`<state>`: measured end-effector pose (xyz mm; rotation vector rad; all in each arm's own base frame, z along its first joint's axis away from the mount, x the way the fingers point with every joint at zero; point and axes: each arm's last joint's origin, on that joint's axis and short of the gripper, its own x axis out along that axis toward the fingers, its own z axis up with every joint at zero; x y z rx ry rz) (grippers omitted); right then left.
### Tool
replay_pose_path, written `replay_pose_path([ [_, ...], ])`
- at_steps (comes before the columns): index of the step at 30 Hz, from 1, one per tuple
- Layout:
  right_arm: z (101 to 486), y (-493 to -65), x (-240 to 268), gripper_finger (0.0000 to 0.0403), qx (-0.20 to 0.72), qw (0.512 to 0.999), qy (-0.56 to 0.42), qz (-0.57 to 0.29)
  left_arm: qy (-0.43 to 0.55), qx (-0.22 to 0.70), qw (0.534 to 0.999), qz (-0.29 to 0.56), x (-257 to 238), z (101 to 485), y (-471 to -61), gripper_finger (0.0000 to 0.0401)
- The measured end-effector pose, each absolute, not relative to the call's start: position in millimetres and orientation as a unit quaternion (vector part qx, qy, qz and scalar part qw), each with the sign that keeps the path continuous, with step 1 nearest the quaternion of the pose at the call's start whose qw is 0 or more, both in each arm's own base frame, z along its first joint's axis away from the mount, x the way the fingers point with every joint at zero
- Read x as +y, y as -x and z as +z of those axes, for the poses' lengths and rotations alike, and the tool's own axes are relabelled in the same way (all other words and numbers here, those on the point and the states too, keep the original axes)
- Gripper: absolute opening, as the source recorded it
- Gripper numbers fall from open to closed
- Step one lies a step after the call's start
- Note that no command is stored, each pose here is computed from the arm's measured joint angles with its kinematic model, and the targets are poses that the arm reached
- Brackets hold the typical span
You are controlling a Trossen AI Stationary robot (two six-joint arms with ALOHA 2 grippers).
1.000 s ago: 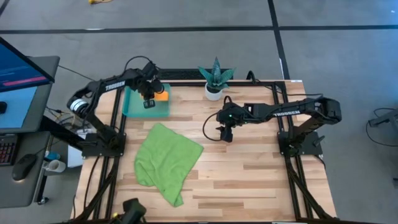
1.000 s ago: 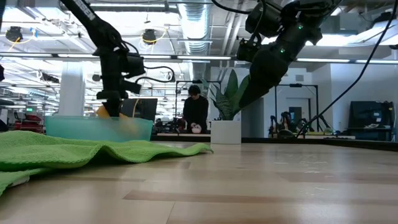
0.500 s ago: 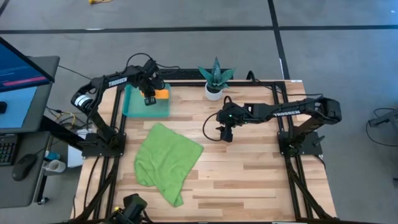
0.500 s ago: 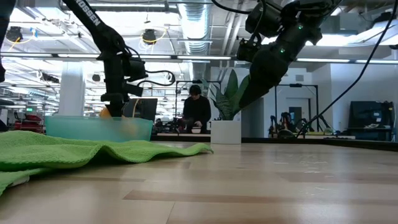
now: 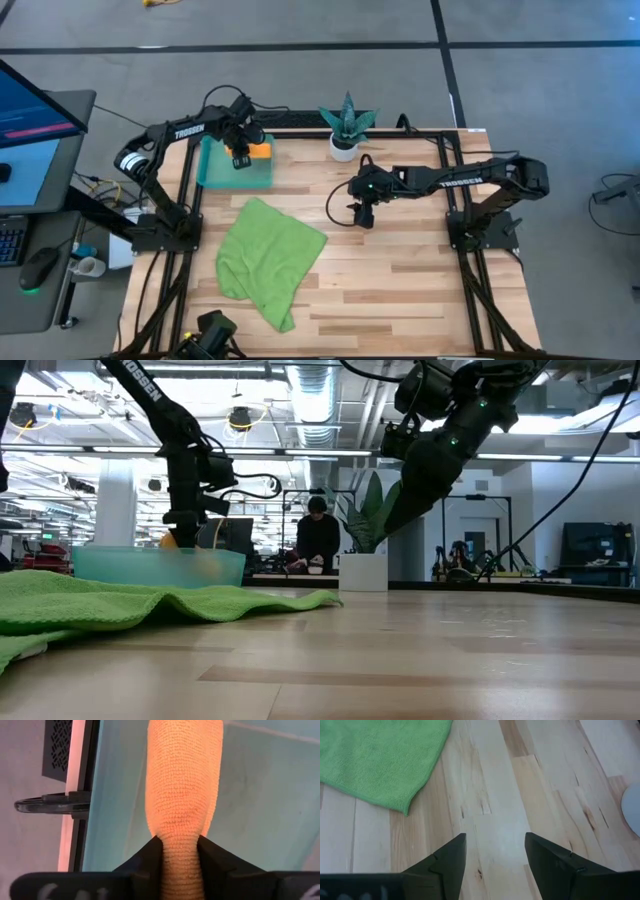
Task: Roll microfiber towels into tight, uniform cylinder then place into a basket
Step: Put the yellow microfiber cloth into the transparent light green bin, then fold the light green microfiber cloth
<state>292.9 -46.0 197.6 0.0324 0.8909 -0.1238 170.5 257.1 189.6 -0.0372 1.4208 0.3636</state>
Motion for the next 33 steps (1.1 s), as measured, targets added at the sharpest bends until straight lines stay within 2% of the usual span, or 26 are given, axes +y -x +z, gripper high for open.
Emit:
replay_pose_path([
  [12,197,-292,-44,0.0224,0.437,0.897,-0.022,-0.06,0.011,0.657,0.731,0.185,258,190,-170,0.0182],
  [17,197,-292,-41,0.0224,0.437,0.897,-0.02,-0.056,0.006,0.668,0.715,0.205,259,190,-168,0.0211],
  [23,197,-293,-38,0.0224,0.437,0.898,-0.018,-0.051,0.0,0.679,0.7,0.222,260,190,-167,0.0215],
  [27,197,-293,-38,0.0224,0.437,0.898,-0.018,-0.052,0.005,0.667,0.714,0.213,260,194,-170,0.0206],
  [33,197,-293,-38,0.0224,0.437,0.898,-0.019,-0.052,-0.004,0.639,0.735,0.225,257,224,-186,0.0189],
])
